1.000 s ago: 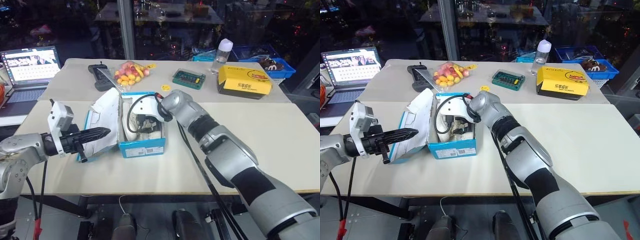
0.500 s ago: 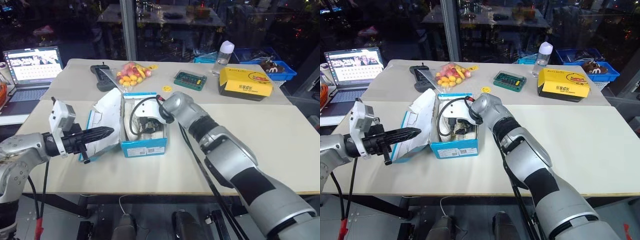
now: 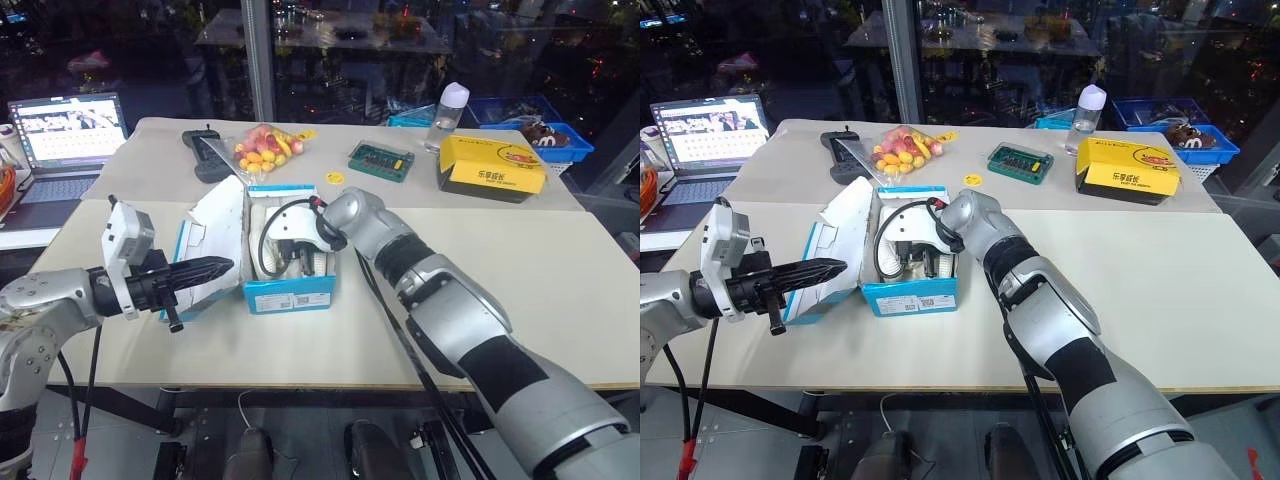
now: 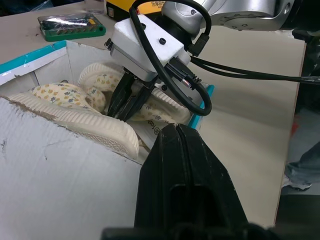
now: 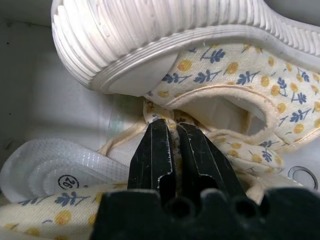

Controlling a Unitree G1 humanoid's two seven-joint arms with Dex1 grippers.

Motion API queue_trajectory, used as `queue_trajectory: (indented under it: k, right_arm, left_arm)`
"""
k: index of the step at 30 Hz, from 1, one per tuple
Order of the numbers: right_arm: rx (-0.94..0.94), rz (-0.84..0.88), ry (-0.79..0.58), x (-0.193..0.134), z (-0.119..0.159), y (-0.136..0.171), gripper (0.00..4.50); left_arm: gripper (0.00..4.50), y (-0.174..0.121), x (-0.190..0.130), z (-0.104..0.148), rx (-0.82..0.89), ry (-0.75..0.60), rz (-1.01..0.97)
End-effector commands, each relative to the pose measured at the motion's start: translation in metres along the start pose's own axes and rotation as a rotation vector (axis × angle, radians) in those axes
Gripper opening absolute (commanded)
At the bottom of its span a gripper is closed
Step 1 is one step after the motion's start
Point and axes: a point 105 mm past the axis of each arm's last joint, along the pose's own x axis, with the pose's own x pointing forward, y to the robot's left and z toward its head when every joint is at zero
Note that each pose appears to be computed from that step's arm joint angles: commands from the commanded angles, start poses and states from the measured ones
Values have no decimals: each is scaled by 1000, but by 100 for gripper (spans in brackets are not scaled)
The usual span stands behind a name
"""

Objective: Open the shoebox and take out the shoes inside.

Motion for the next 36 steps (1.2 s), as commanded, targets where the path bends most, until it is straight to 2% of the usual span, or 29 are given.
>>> queue_trajectory:
  k: [1, 8, 13, 25, 32, 34, 35, 36]
  right_arm:
    - [28, -27, 32, -6, -12, -5, 2]
    - [9, -121, -64, -37, 15, -34, 2]
    - [19, -111, -133, -54, 29, -35, 2]
    - [51, -146, -145, -64, 31, -35, 2]
    - [65, -143, -101, -57, 14, -31, 2]
    - [76, -155, -82, -55, 7, -32, 84]
    - [71, -153, -72, -54, 5, -31, 102]
    - [66, -157, -67, -54, 4, -31, 139]
  left_arm:
    - [0, -3, -3, 10, 44, -13, 4]
    - [0, -3, -2, 10, 45, -13, 1]
    - [0, -4, -1, 11, 45, -17, 0]
    - [0, -3, 1, 9, 38, -13, -4]
    - [0, -3, 2, 9, 40, -11, -8]
    - [0, -4, 1, 9, 38, -11, -10]
    - [0, -4, 1, 9, 38, -11, -11]
    - [0, -4, 1, 9, 37, -11, -11]
